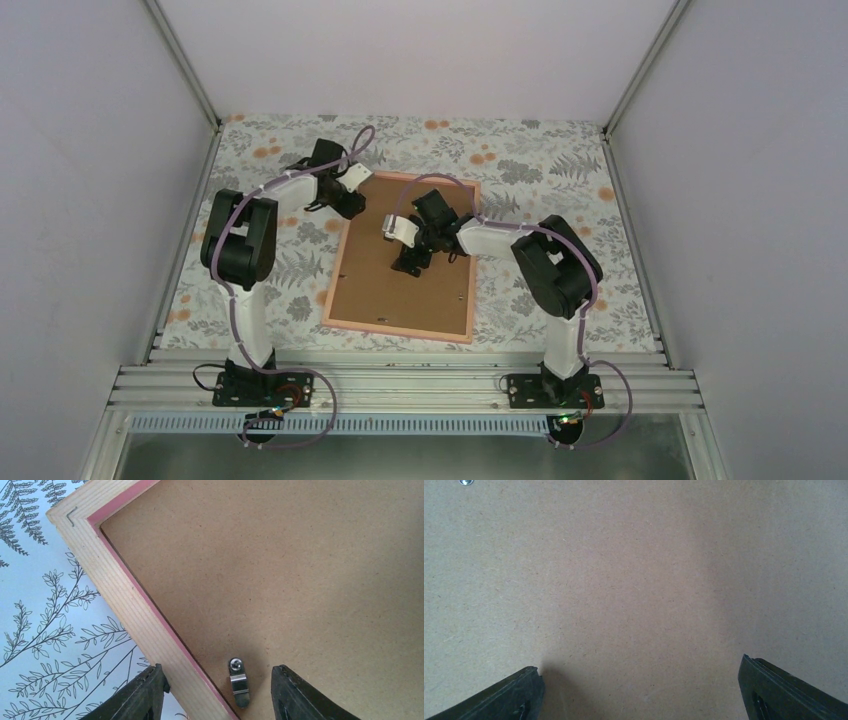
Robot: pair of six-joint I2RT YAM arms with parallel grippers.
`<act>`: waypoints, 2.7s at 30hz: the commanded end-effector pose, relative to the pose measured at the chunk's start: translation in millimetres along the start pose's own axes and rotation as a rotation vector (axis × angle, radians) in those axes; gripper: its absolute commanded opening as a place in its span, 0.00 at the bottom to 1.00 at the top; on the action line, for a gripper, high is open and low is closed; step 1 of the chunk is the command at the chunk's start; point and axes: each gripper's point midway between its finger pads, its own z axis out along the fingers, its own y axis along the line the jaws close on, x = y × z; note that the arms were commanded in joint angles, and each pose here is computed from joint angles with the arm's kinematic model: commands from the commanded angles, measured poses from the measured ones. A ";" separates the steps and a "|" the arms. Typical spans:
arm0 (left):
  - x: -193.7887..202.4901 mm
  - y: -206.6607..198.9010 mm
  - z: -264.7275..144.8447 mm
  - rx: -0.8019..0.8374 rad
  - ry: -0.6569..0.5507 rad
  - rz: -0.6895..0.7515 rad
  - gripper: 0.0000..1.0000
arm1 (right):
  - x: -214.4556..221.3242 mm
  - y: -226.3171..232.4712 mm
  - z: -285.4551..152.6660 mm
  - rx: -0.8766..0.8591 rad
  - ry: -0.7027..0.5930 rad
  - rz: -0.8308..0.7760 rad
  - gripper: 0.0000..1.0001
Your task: Put the photo into the frame
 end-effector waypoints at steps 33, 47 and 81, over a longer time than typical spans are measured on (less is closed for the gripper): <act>28.7 -3.1 -2.9 -0.001 0.062 0.007 0.22 | 16.4 4.0 0.4 0.000 0.049 -0.028 0.95; 71.1 -52.3 -20.9 0.157 0.077 -0.052 0.22 | 49.1 34.2 -23.3 -0.049 0.117 -0.009 0.95; 68.7 -14.2 -11.3 -0.332 0.107 -0.192 0.52 | 19.1 84.5 -9.5 -0.043 0.041 -0.059 0.93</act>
